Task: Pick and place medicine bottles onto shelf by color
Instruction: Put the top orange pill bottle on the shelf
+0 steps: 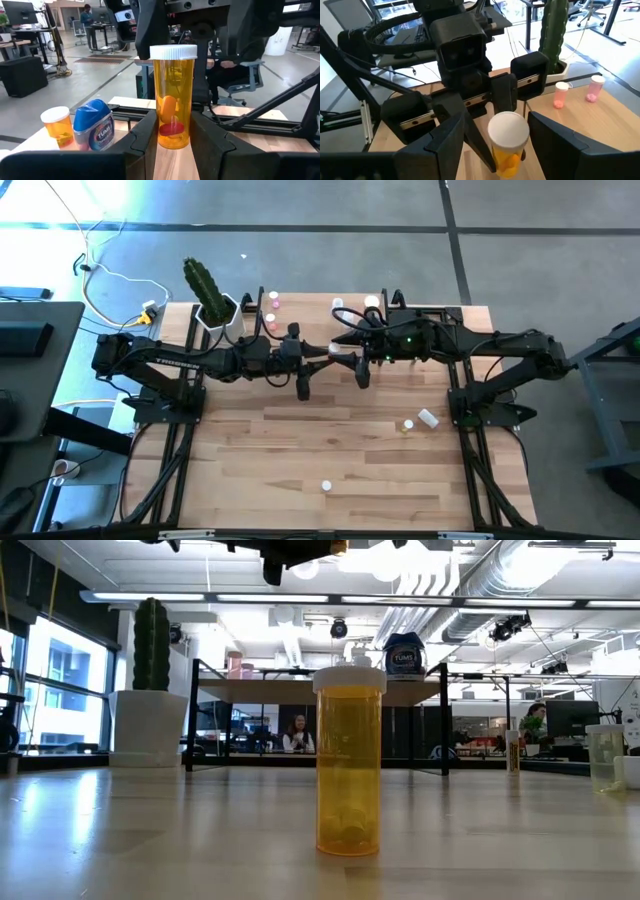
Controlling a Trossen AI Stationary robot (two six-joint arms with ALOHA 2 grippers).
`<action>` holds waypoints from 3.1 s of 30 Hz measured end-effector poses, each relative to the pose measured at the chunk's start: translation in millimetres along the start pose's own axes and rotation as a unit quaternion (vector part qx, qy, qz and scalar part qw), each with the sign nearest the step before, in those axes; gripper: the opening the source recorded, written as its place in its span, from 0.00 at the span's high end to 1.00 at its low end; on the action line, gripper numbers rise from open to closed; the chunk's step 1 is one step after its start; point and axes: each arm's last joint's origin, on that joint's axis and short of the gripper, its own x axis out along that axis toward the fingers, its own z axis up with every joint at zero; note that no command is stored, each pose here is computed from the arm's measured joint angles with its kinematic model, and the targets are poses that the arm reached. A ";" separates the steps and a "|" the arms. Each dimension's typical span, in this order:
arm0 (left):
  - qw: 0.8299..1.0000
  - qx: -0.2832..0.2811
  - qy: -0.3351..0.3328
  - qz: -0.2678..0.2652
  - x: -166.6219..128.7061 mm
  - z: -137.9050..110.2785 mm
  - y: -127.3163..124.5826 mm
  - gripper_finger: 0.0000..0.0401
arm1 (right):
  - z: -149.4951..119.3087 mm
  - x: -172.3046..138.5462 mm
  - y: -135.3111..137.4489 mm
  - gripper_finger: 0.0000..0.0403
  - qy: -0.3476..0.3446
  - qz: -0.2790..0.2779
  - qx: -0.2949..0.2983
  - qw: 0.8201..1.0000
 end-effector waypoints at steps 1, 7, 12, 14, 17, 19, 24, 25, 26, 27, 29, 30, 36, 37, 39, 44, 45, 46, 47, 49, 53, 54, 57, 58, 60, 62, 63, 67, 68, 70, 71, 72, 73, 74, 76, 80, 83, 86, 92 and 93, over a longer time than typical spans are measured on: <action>1.000 0.000 0.000 0.000 0.0 0.0 0.0 0.78 | 0.1 0.0 -0.8 0.48 0.000 -0.001 0.000 1.000; 1.000 -0.024 -0.011 0.000 0.0 2.1 0.0 0.78 | 0.4 0.1 -2.9 0.48 -0.001 -0.005 0.004 1.000; 0.999 -0.034 -0.024 -0.002 -0.2 4.8 0.0 0.78 | 0.5 0.1 -2.8 0.48 -0.001 -0.005 0.003 1.000; 0.999 -0.034 -0.023 -0.002 -0.2 4.6 0.0 0.78 | 0.5 0.1 -2.8 0.48 -0.001 -0.005 0.004 1.000; 0.999 -0.034 -0.023 -0.002 -0.2 4.6 0.0 0.78 | 0.5 0.1 -2.8 0.53 -0.001 -0.005 0.001 1.000; 0.999 -0.034 -0.023 -0.002 -0.2 4.5 0.0 0.78 | 0.6 0.0 -2.8 0.58 -0.001 -0.005 0.000 1.000; 0.999 -0.034 -0.023 -0.001 -0.2 4.5 0.0 0.78 | 0.6 0.0 -2.8 0.70 -0.002 -0.005 0.000 1.000; 0.999 -0.034 -0.023 -0.001 -0.2 4.5 0.0 0.78 | 0.6 0.0 -2.9 0.72 -0.002 -0.005 0.000 1.000; 0.999 -0.034 -0.023 -0.001 -0.2 4.5 0.0 0.78 | 0.6 0.0 -2.9 0.73 -0.001 -0.005 0.000 1.000; 0.999 -0.034 -0.023 -0.001 -0.2 4.5 0.0 0.78 | 0.5 0.1 -2.9 0.75 -0.001 -0.005 0.000 1.000; 0.999 -0.034 -0.023 -0.001 -0.2 4.5 0.1 0.78 | 0.5 0.1 -2.9 0.76 -0.001 -0.005 0.000 1.000; 0.999 -0.034 -0.023 -0.001 -0.2 4.5 0.1 0.78 | 0.5 0.1 -2.9 0.76 -0.001 -0.005 0.000 1.000; 0.999 -0.034 -0.023 0.002 -0.2 4.5 0.2 0.78 | 0.5 0.1 -2.9 0.75 -0.001 -0.005 0.000 1.000; 0.999 -0.034 -0.023 0.002 -0.2 4.5 0.2 0.78 | 0.4 0.1 -2.9 0.75 -0.001 -0.005 0.000 1.000; 0.999 -0.034 -0.023 0.002 -0.2 4.5 0.2 0.78 | 0.4 0.1 -2.9 0.75 -0.001 -0.005 0.000 1.000; 0.999 -0.034 -0.022 0.006 0.2 4.4 2.6 0.77 | 0.6 0.1 -3.3 0.75 -0.002 -0.008 0.000 1.000; 0.999 -0.034 -0.022 0.007 0.3 4.3 3.7 0.77 | 0.5 0.1 -3.5 0.75 -0.002 -0.011 0.000 1.000; 0.999 -0.034 -0.022 0.008 0.4 4.3 4.5 0.77 | 0.6 0.1 -3.6 0.75 -0.003 -0.015 0.000 1.000; 0.999 -0.034 -0.022 0.009 0.5 4.3 5.2 0.76 | 0.7 0.1 -3.7 0.75 -0.003 -0.016 0.000 1.000; 0.999 -0.034 -0.022 0.011 0.7 4.3 6.3 0.74 | 0.7 0.0 -4.1 0.75 -0.004 -0.023 0.000 1.000; 0.999 -0.034 -0.021 0.014 0.7 4.1 6.8 0.67 | 0.7 0.1 -4.4 0.75 -0.005 -0.027 0.000 1.000; 0.999 -0.034 -0.020 0.014 0.7 3.9 6.7 0.65 | 0.9 0.0 -4.3 0.75 -0.005 -0.027 0.000 1.000; 0.999 -0.034 -0.019 0.016 0.7 3.6 6.9 0.60 | 1.2 -0.2 -6.0 0.75 -0.006 -0.029 0.001 1.000; 0.999 -0.033 -0.018 0.020 0.7 3.4 7.1 0.58 | 1.3 -0.2 -6.6 0.75 -0.006 -0.031 0.001 1.000; 0.999 -0.033 -0.014 0.025 0.8 2.6 7.4 0.55 | 1.7 -0.1 -9.4 0.75 -0.006 -0.035 0.002 0.999; 0.999 -0.032 -0.008 0.033 0.8 1.4 7.8 0.53 | 2.2 0.0 -12.9 0.75 -0.007 -0.040 0.004 0.999; 0.999 -0.031 -0.004 0.039 0.7 0.6 8.1 0.51 | 2.5 0.0 -15.0 0.75 -0.008 -0.044 0.005 0.999; 0.998 -0.038 0.000 0.055 0.8 -0.3 9.2 0.49 | 3.7 -0.1 -24.3 0.75 -0.009 -0.059 -0.002 0.998; 0.997 -0.046 -0.001 0.057 0.8 -0.3 10.0 0.49 | 3.9 -0.2 -26.8 0.75 -0.009 -0.063 -0.003 0.998; 0.996 -0.060 -0.002 0.061 1.1 -0.4 12.3 0.49 | 4.7 -0.4 -32.3 0.75 -0.010 -0.071 -0.002 0.997; 0.996 -0.065 -0.002 0.063 1.3 -0.4 14.0 0.50 | 4.9 -0.6 -34.8 0.75 -0.010 -0.075 -0.004 0.997; 0.996 -0.067 -0.002 0.066 1.5 -0.4 15.9 0.50 | 5.2 -0.7 -37.0 0.75 -0.010 -0.079 -0.006 0.997; 0.995 -0.070 -0.003 0.070 1.7 -0.5 18.0 0.50 | 5.5 -0.9 -39.5 0.75 -0.010 -0.083 -0.009 0.996; 0.995 -0.070 -0.003 0.073 1.9 -0.5 20.2 0.50 | 5.7 -1.0 -41.4 0.75 -0.010 -0.086 -0.012 0.996; 0.994 -0.071 -0.003 0.081 2.3 -0.6 25.2 0.50 | 6.1 -1.4 -45.6 0.75 -0.010 -0.093 -0.019 0.995; 0.992 -0.072 -0.006 0.099 1.0 1.2 36.9 0.50 | 7.2 -2.5 -55.7 0.75 -0.009 -0.108 -0.030 0.994; 0.991 -0.074 -0.017 0.112 -2.7 6.5 45.4 0.50 | 8.2 -4.1 -66.6 0.75 -0.010 -0.126 -0.035 0.991; 0.989 -0.075 -0.025 0.127 -7.2 11.3 55.0 0.50 | 9.2 -6.2 -78.1 0.75 -0.010 -0.137 -0.031 0.990; 0.985 -0.075 -0.022 0.156 -21.7 20.5 72.4 0.50 | 12.6 -11.0 -98.2 0.75 -0.021 -0.126 -0.022 0.992; 0.984 -0.075 -0.018 0.160 -25.1 21.9 74.7 0.50 | 13.7 -11.7 -100.7 0.75 -0.026 -0.125 -0.022 0.992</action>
